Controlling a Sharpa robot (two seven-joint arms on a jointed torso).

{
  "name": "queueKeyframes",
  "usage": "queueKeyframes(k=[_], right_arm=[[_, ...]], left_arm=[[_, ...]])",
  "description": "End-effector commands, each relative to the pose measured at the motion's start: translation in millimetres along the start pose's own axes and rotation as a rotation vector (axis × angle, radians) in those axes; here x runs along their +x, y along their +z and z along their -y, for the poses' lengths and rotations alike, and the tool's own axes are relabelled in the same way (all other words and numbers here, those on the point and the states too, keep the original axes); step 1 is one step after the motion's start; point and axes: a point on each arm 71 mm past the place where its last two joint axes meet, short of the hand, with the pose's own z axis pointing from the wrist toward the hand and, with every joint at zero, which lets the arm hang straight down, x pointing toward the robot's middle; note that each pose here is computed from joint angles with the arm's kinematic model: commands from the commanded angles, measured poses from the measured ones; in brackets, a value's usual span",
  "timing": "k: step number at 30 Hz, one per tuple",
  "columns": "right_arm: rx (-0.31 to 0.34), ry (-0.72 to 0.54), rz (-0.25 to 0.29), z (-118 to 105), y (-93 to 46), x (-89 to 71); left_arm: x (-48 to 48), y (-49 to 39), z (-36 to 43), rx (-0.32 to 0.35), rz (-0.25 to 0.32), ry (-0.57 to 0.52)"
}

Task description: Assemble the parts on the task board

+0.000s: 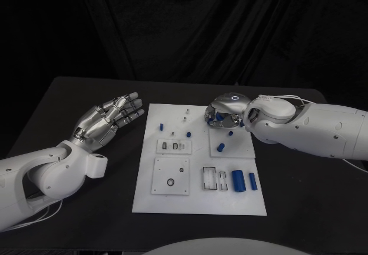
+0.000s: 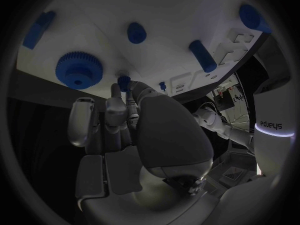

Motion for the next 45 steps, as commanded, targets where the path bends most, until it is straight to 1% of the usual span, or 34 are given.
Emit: queueKeyframes(k=[1,3,9,15,22,26,32,45], right_arm=[[-0.02,0.023,0.072,-3.2,4.7,-11.8],[-0.027,0.021,0.093,-6.3,10.3,-22.3],[-0.042,0.007,0.118,-13.0,22.7,-40.7],[-0.038,-0.01,0.113,-15.5,38.1,-49.0],[-0.017,-0.023,0.1,-13.3,51.2,-53.2],[-0.01,-0.028,0.09,-12.3,56.0,-53.9],[-0.004,-0.032,0.077,-11.7,59.8,-53.7],[-0.006,-0.032,0.062,-13.8,62.5,-52.1]], left_arm=[[2.3,0.8,6.3,0.081,-0.015,-0.009],[2.6,1.2,6.1,0.081,-0.016,-0.009],[3.6,1.7,5.7,0.08,-0.017,-0.01],[4.0,3.4,4.9,0.081,-0.019,-0.01],[4.4,5.4,3.8,0.081,-0.023,-0.011],[4.6,6.7,3.2,0.081,-0.025,-0.011],[4.9,7.7,2.6,0.081,-0.028,-0.013],[3.4,8.9,1.9,0.08,-0.028,-0.011]])
